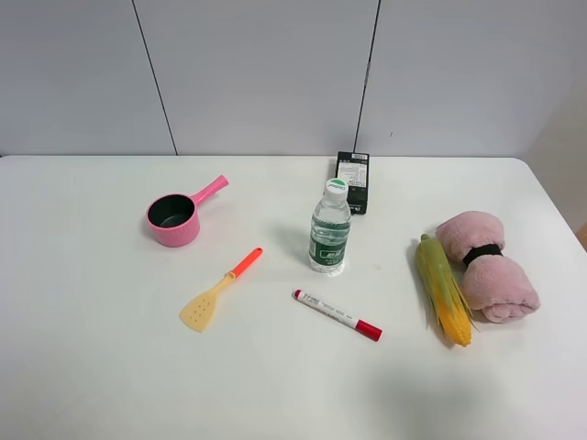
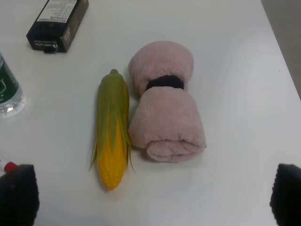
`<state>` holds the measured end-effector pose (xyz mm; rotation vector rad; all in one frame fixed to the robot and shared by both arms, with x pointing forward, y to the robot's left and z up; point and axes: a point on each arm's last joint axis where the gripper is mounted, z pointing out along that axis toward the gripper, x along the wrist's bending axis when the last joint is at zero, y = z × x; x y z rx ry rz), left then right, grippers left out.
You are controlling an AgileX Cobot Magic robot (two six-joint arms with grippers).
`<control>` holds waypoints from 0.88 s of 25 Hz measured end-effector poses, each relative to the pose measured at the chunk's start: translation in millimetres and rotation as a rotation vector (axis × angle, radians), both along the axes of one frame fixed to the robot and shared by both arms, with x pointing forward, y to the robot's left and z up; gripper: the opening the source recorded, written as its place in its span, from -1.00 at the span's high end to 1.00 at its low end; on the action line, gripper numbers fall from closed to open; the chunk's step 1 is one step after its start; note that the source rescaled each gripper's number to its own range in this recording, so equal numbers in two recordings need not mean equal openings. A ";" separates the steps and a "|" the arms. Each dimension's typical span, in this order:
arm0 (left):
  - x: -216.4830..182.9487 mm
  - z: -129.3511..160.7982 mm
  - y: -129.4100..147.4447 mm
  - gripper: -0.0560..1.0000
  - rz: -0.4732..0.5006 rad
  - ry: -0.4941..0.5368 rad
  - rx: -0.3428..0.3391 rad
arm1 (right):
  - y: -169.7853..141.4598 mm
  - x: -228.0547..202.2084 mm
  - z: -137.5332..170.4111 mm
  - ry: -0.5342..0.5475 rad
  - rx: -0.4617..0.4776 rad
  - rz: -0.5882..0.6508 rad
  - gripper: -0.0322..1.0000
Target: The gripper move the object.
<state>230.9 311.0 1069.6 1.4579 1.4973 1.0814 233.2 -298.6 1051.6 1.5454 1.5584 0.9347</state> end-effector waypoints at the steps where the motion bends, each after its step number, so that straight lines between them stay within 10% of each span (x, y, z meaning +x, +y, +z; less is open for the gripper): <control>1: -0.5 -1.3 0.0 -0.89 -0.003 0.016 0.009 | 0.0 0.0 0.0 0.000 0.000 0.000 -1.00; 22: 1.7 -13.5 -3.8 -0.89 -0.039 0.093 -0.005 | 0.0 0.0 0.0 0.000 0.000 0.000 -1.00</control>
